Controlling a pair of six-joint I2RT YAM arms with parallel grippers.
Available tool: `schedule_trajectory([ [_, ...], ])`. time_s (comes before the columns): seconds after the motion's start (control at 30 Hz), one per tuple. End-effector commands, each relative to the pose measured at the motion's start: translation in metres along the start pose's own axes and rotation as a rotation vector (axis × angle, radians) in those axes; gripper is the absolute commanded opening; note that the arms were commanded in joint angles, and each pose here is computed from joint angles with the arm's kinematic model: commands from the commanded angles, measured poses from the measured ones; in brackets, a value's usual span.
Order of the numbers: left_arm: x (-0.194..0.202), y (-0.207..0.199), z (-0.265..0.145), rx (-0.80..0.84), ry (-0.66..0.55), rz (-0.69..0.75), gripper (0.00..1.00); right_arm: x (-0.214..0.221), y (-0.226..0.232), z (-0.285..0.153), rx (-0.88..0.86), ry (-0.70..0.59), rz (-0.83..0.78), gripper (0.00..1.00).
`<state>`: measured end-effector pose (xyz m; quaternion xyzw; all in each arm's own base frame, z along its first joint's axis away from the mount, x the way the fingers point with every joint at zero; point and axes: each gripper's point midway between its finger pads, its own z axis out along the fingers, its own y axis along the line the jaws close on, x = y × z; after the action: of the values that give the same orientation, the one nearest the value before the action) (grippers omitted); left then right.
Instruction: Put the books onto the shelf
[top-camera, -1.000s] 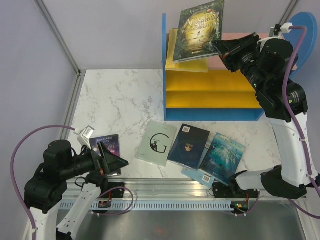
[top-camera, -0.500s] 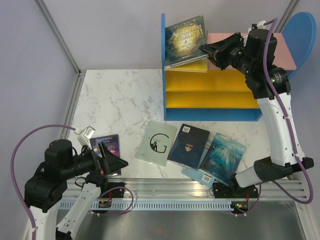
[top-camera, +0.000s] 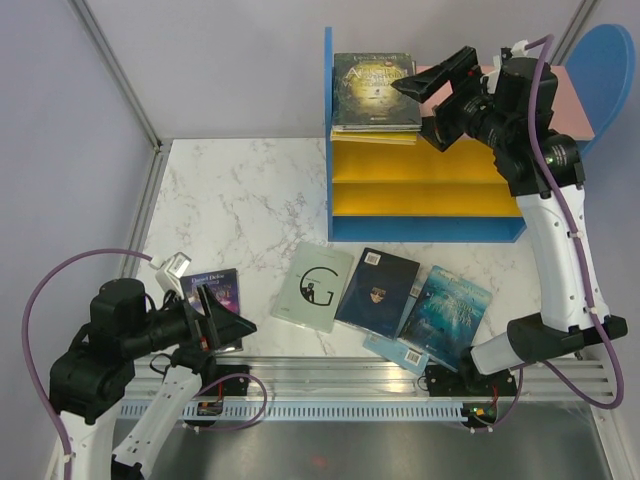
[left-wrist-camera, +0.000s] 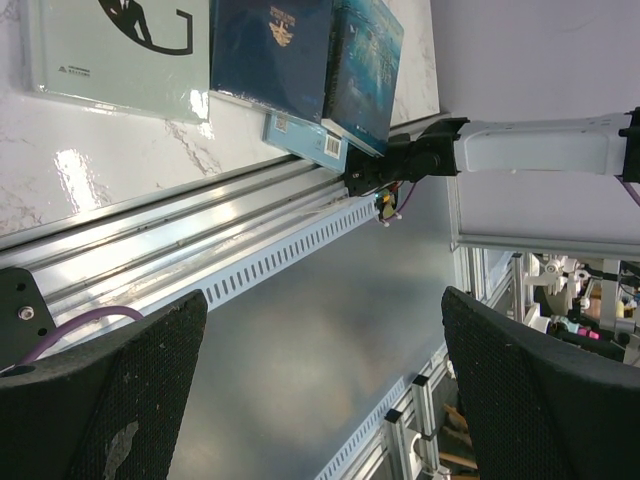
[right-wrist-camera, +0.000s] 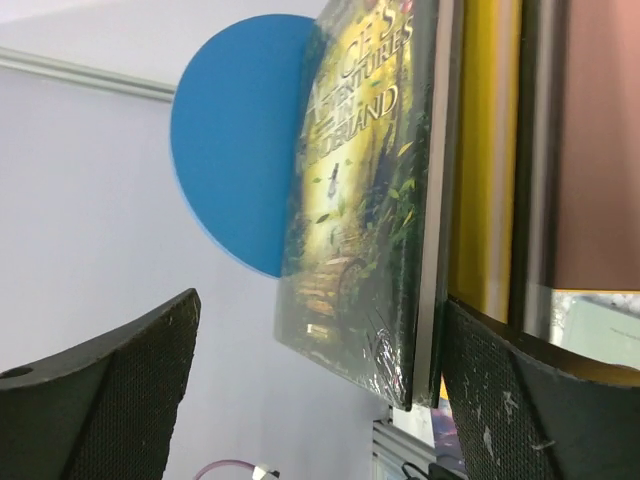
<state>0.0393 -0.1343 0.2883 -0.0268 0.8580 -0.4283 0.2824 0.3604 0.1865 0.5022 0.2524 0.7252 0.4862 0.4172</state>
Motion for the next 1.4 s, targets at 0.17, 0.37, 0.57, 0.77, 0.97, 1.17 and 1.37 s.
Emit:
schedule_trajectory([
  [0.17,0.000,0.004,0.008,0.003,0.025,0.008,1.00,-0.048,-0.023,-0.062,0.120,-0.104,-0.107,0.98],
  [0.37,0.001,0.008,0.015,0.004,0.048,-0.006,1.00,-0.048,-0.059,-0.074,0.269,-0.073,-0.174,0.98],
  [0.57,-0.002,0.027,0.037,-0.030,0.081,-0.027,1.00,-0.029,-0.071,-0.117,0.277,-0.109,-0.307,0.98],
  [0.77,-0.003,0.052,0.081,-0.022,0.169,-0.101,1.00,0.054,-0.153,-0.143,0.285,0.062,-0.237,0.98],
  [0.97,-0.019,0.087,0.127,-0.093,0.171,-0.135,1.00,0.129,-0.255,-0.146,0.357,0.227,-0.082,0.98],
  [1.17,-0.041,0.128,0.170,-0.232,0.241,-0.130,0.99,0.143,-0.272,-0.132,0.301,0.284,-0.056,0.96],
  [1.37,-0.058,0.165,0.203,-0.362,0.293,-0.139,0.99,0.143,-0.278,-0.105,0.266,0.314,-0.036,0.89],
])
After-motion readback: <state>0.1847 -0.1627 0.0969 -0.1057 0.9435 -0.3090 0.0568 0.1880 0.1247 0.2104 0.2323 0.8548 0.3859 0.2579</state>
